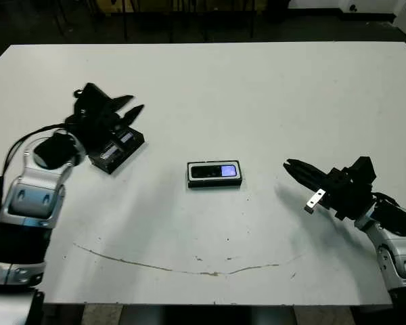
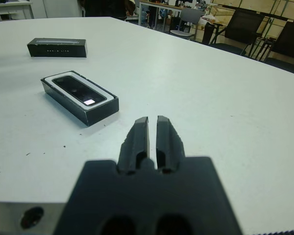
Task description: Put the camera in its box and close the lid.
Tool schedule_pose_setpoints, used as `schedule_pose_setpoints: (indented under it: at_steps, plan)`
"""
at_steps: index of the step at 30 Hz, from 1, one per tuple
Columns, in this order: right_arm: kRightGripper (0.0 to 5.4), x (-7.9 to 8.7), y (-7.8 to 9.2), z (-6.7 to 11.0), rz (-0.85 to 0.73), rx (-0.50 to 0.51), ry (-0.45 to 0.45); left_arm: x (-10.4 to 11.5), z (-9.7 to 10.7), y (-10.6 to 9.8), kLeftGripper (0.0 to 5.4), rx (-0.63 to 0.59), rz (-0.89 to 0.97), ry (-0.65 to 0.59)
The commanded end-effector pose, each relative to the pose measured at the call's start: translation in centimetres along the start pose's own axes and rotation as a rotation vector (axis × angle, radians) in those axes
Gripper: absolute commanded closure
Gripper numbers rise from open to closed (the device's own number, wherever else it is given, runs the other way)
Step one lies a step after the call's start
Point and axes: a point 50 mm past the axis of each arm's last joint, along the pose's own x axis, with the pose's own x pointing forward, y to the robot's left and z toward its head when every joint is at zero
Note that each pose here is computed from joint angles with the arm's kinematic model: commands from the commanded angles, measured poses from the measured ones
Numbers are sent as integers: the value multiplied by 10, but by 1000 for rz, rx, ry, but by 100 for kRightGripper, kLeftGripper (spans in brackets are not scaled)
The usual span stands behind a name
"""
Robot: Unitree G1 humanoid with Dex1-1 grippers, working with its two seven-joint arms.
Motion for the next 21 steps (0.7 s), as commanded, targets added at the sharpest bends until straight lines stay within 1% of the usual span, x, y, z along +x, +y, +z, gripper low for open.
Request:
schedule_pose_setpoints:
  at_steps: [1, 2, 5, 8, 10, 12, 16, 18, 19, 21]
  plan:
    - [540, -1, 1, -2, 1, 10, 17, -9, -20, 8, 332, 16, -28, 111]
    - [540, -1, 1, -3, 11, 19, 9, -10, -24, 10, 314, 5, -45, 139]
    - [540, -1, 1, -3, 1, 11, 29, -13, -36, 12, 255, -49, -107, 214]
    - [540, -1, 1, -2, 4, -12, 10, -13, -45, 10, 201, -87, -153, 266]
    - [540, 0, 1, -4, 11, -6, -3, -11, -51, 8, 164, -117, -172, 293]
    - [540, 0, 1, -5, 13, 16, -4, -9, -54, 6, 127, -152, -191, 302]
    - [540, 1, 0, -6, 13, 7, 1, -4, -60, 4, 51, -297, -215, 326]
    - [540, 1, -1, -7, 19, 20, -10, -2, -63, 3, 13, -328, -230, 320]
    - [540, 1, -2, -8, 19, 19, -14, -2, -65, 3, 1, -337, -233, 321]
    - [540, 0, -2, -9, 21, 28, -17, -1, -69, 3, 1, -349, -227, 320]
